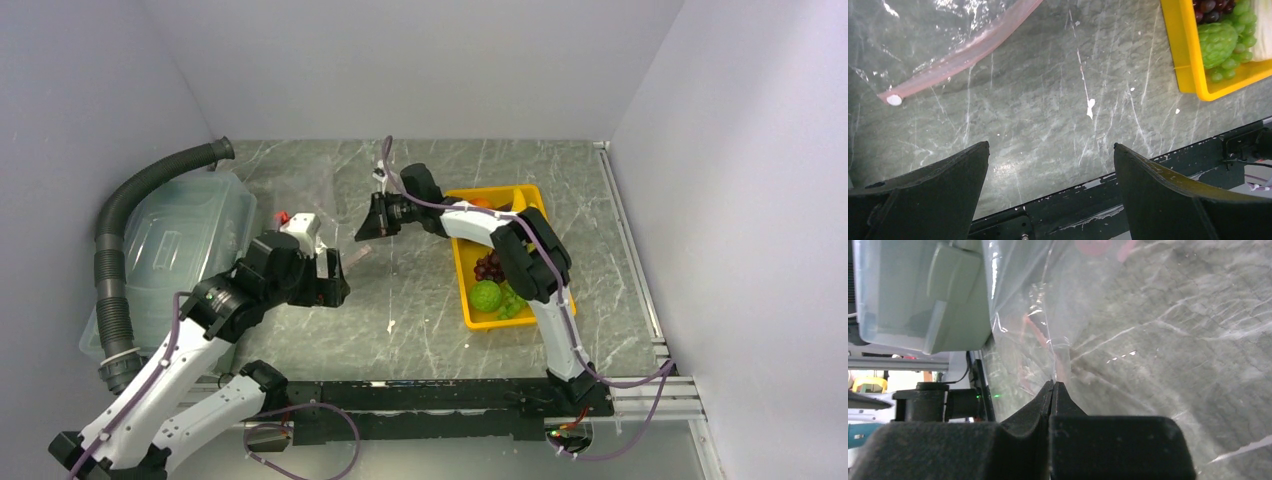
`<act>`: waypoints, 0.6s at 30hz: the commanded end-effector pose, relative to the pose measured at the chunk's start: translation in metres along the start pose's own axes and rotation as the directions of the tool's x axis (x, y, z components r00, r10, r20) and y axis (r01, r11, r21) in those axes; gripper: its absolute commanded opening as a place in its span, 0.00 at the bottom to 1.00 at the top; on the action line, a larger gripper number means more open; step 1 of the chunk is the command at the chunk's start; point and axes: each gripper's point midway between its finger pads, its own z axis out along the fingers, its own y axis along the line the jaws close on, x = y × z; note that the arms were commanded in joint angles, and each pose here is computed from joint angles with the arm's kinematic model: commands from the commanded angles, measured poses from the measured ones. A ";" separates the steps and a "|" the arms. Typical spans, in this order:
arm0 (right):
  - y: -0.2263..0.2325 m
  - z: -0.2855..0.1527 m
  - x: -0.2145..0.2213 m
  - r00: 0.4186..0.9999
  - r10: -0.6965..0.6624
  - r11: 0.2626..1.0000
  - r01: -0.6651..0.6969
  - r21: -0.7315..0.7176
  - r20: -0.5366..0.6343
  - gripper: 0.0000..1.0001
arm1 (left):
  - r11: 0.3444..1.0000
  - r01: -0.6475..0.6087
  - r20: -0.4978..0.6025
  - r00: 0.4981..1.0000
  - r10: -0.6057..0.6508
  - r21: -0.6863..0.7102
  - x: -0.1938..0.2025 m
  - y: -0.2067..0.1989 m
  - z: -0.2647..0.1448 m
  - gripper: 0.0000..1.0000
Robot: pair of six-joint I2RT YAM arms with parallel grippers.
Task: Place the food in the zip-top bag and seal the zipper
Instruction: Pick up the zipper food storage bag at the center of the board.
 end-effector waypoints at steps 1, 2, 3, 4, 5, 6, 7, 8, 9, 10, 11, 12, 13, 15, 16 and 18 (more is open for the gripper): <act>0.032 -0.024 -0.023 0.997 -0.053 0.999 0.054 -0.001 0.055 0.00 | 0.999 -0.031 0.021 0.999 0.031 0.030 -0.012 -0.009 0.006 1.00; 0.034 -0.027 -0.023 0.997 -0.051 0.999 0.050 0.007 0.052 0.00 | 0.999 -0.033 0.017 0.999 0.033 0.025 -0.012 -0.009 0.009 1.00; 0.037 -0.030 -0.023 0.998 -0.049 0.999 0.048 0.012 0.051 0.00 | 0.999 -0.035 0.015 0.999 0.035 0.020 -0.012 -0.008 0.011 1.00; 0.039 -0.033 -0.022 0.998 -0.046 0.999 0.046 0.019 0.050 0.00 | 0.999 -0.034 0.014 0.999 0.033 0.010 -0.013 -0.007 0.013 1.00; 0.041 -0.036 -0.022 0.998 -0.046 0.999 0.045 0.024 0.049 0.00 | 0.999 -0.033 0.013 0.999 0.033 0.001 -0.013 -0.006 0.014 1.00; 0.044 -0.039 -0.022 0.997 -0.048 0.999 0.046 0.029 0.052 0.00 | 0.999 -0.031 0.011 0.999 0.031 -0.011 -0.014 -0.004 0.015 1.00; 0.047 -0.043 -0.022 0.998 -0.046 0.998 0.044 0.037 0.052 0.00 | 0.999 -0.027 0.012 1.000 0.028 -0.027 -0.015 -0.002 0.016 1.00; 0.048 -0.046 -0.021 0.998 -0.043 0.998 0.041 0.048 0.051 0.00 | 0.999 -0.026 0.013 1.000 0.026 -0.040 -0.016 0.000 0.017 1.00; 0.050 -0.049 -0.021 0.998 -0.042 0.998 0.039 0.058 0.051 0.00 | 0.998 -0.022 0.017 1.000 0.023 -0.055 -0.017 0.002 0.018 1.00; 0.054 -0.052 -0.023 0.997 -0.047 0.997 0.043 0.060 0.057 0.00 | 0.997 -0.019 0.018 1.000 0.021 -0.070 -0.018 0.004 0.019 0.99; 0.056 -0.056 -0.022 0.998 -0.037 0.997 0.033 0.072 0.053 0.00 | 0.996 -0.015 0.022 1.000 0.017 -0.090 -0.019 0.007 0.021 0.99; 0.057 -0.059 -0.022 0.998 -0.030 0.996 0.025 0.084 0.051 0.00 | 0.994 -0.007 0.023 1.000 0.010 -0.106 -0.020 0.010 0.022 0.98; 0.058 -0.062 -0.022 0.998 -0.025 0.995 0.020 0.095 0.050 0.00 | 0.993 -0.002 0.022 1.000 0.005 -0.120 -0.020 0.011 0.023 0.97; 0.060 -0.067 -0.022 0.999 -0.014 0.993 0.008 0.114 0.049 0.00 | 0.990 0.011 0.025 1.000 -0.008 -0.137 -0.021 0.012 0.026 0.95; 0.060 -0.070 -0.020 0.999 -0.004 0.992 -0.001 0.125 0.045 0.00 | 0.990 0.015 0.027 1.000 -0.011 -0.139 -0.021 0.012 0.029 0.95; 0.062 -0.075 -0.020 0.999 0.002 0.990 -0.009 0.143 0.045 0.00 | 0.988 0.018 0.029 0.999 -0.014 -0.154 -0.021 0.012 0.032 0.94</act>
